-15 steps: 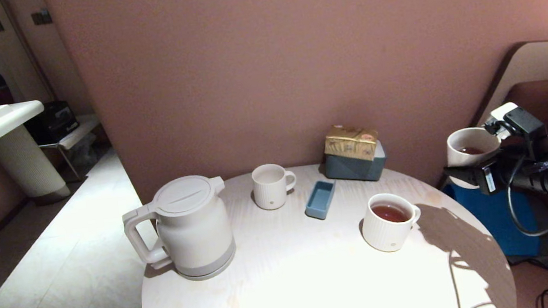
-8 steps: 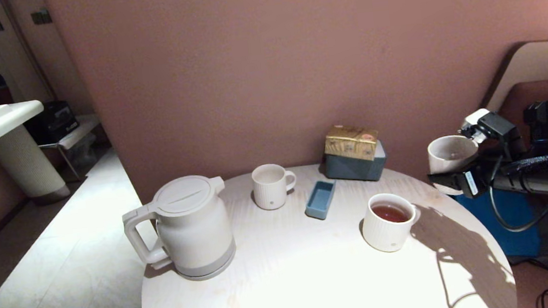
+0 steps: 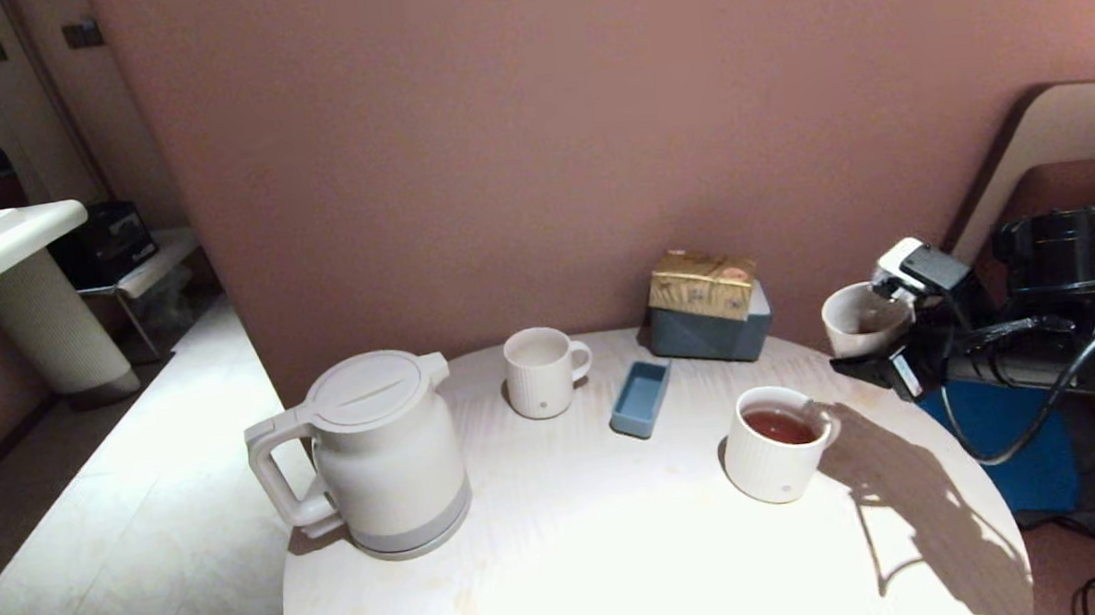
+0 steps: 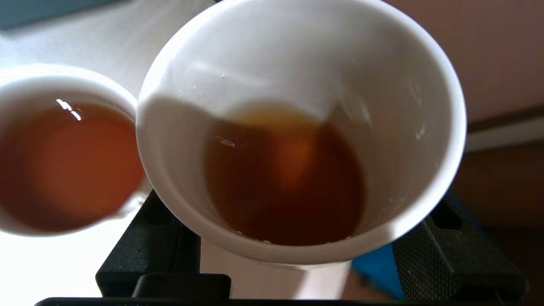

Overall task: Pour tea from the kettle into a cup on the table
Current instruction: Pour water into another cup

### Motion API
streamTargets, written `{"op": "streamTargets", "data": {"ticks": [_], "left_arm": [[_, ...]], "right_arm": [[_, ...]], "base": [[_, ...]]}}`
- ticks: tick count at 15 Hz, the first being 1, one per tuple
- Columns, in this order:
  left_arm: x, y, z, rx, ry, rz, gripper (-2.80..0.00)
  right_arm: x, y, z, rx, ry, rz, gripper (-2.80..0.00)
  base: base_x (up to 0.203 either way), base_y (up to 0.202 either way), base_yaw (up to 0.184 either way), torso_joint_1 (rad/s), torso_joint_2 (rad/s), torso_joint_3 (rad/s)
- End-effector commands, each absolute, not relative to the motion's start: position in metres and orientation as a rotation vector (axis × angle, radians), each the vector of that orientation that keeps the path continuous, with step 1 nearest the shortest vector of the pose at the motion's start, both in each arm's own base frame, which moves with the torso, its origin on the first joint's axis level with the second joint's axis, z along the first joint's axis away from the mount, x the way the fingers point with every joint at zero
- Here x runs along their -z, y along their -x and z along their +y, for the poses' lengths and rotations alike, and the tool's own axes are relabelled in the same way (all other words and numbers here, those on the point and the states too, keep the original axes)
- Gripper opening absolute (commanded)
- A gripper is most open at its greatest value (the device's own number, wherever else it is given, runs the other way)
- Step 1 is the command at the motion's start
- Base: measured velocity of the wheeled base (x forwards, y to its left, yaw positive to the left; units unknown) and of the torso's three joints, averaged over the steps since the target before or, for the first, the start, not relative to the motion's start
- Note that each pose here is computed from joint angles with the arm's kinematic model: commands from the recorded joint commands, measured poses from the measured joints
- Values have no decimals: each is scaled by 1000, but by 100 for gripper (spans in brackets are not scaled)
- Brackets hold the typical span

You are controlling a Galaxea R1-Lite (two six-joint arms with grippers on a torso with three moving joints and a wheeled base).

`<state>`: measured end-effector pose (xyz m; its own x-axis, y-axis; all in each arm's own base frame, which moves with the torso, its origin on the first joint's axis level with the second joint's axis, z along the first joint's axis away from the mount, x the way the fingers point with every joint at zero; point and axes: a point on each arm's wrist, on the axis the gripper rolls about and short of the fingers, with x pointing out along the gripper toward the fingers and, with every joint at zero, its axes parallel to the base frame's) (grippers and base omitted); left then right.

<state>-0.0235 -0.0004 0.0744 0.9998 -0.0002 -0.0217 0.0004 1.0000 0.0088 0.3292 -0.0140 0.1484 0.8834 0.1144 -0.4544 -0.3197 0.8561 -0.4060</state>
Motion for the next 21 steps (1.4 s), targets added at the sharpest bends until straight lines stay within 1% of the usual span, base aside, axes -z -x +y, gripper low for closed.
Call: {"op": "streamTargets", "data": {"ticks": [1, 3, 6, 8, 12, 21], "left_arm": [[-74, 23, 0, 0, -9, 23, -280], [-74, 23, 0, 0, -9, 23, -280], [-74, 23, 0, 0, -9, 23, -280], [-74, 23, 0, 0, -9, 23, -280], [-74, 23, 0, 0, -9, 23, -280], [-74, 23, 0, 0, -9, 23, -280]], "right_arm": [[-148, -335, -12, -248, 567, 423, -280], [-148, -339, -6, -253, 626, 417, -280], [-152, -342, -3, -270, 787, 388, -280], [-154, -345, 8, -251, 827, 390, -280], [-150, -347, 11, -239, 944, 406, -280], [-141, -342, 20, -279, 997, 426, -280]], "base": [[0, 0, 0, 0, 0, 0], [0, 0, 0, 0, 0, 0], [0, 0, 0, 0, 0, 0], [0, 0, 0, 0, 0, 0], [0, 0, 0, 0, 0, 0], [0, 0, 0, 0, 0, 0]]}}
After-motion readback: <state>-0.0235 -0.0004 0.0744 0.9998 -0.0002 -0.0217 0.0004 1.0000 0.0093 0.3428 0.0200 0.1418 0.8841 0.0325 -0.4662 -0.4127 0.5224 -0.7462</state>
